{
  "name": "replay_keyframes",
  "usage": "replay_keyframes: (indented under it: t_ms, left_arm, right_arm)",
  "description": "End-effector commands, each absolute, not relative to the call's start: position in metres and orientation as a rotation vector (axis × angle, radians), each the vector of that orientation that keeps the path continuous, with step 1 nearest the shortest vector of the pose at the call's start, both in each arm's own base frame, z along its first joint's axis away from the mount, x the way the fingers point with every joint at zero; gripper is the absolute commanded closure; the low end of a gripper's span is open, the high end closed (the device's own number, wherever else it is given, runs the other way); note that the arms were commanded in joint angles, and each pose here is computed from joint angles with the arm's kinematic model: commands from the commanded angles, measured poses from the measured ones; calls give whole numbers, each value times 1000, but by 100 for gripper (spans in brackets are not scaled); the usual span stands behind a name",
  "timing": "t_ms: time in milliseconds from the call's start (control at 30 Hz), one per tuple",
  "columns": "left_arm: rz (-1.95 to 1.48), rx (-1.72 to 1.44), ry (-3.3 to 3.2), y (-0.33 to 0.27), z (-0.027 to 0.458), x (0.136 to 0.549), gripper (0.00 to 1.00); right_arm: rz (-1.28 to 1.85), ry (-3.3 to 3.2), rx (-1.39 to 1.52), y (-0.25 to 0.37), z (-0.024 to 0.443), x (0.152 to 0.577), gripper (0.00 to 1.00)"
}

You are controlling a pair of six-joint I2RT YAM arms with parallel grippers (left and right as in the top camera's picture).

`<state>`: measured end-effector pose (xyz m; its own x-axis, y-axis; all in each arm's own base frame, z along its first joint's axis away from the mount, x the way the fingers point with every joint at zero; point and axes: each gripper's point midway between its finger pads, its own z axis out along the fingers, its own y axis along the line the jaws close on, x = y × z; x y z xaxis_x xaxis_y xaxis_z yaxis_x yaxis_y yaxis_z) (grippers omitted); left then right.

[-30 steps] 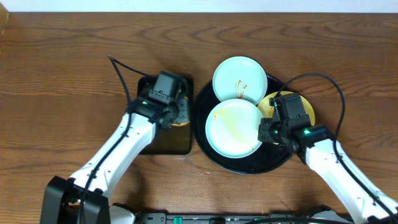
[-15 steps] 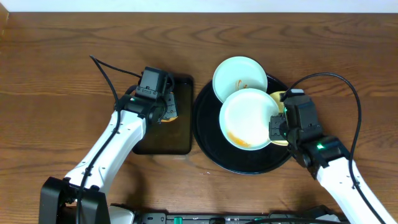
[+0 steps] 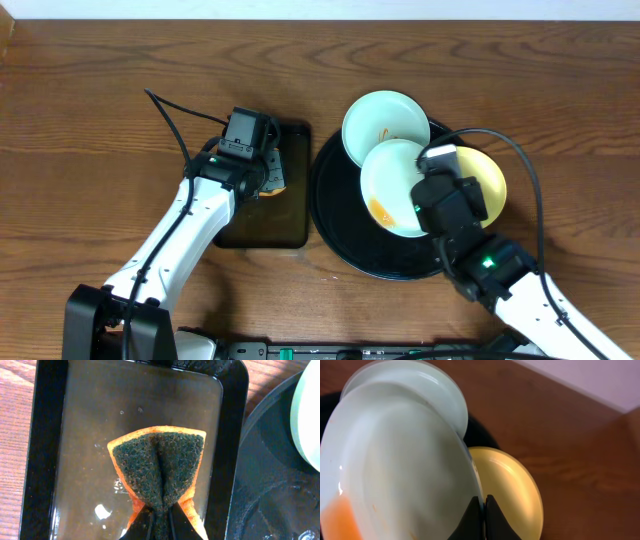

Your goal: Clean dirty plates on tray and stack at the side

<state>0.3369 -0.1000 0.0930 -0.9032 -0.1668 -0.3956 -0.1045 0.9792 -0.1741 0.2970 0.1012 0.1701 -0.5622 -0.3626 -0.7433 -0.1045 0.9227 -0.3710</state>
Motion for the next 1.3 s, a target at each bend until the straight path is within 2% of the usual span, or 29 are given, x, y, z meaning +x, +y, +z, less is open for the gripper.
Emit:
replay_keyframes:
  t_ms: [0,400,600,733,933,1167,1267]
  left_arm:
    - [-190,-211,2705,-96,92,337,91]
    - [-190,-211,2705,-96,92,337,91]
    - [-190,-211,2705,-96,92,337,91]
    - [-190,-211,2705,-96,92,336,91]
    - [-264,-194,2719,-106,93,334,92]
    - [-678,-71,2731,-160,106,322,92]
    - [-750,0,2740,-179,108,312,92]
  right_arm:
    - [-517,2031,-408,104,193,296,99]
    - [-584,1898,-501,125,217,294,99]
    - [-500,1933,-368,123,212,293,99]
    - [-303,2057,-191,127,186,286,99]
    - [-5,2390,-51,150,118,257,99]
    - [-44,2603,87,149,64,236,99]
    - [-78,2641,131,149,49,234,99]
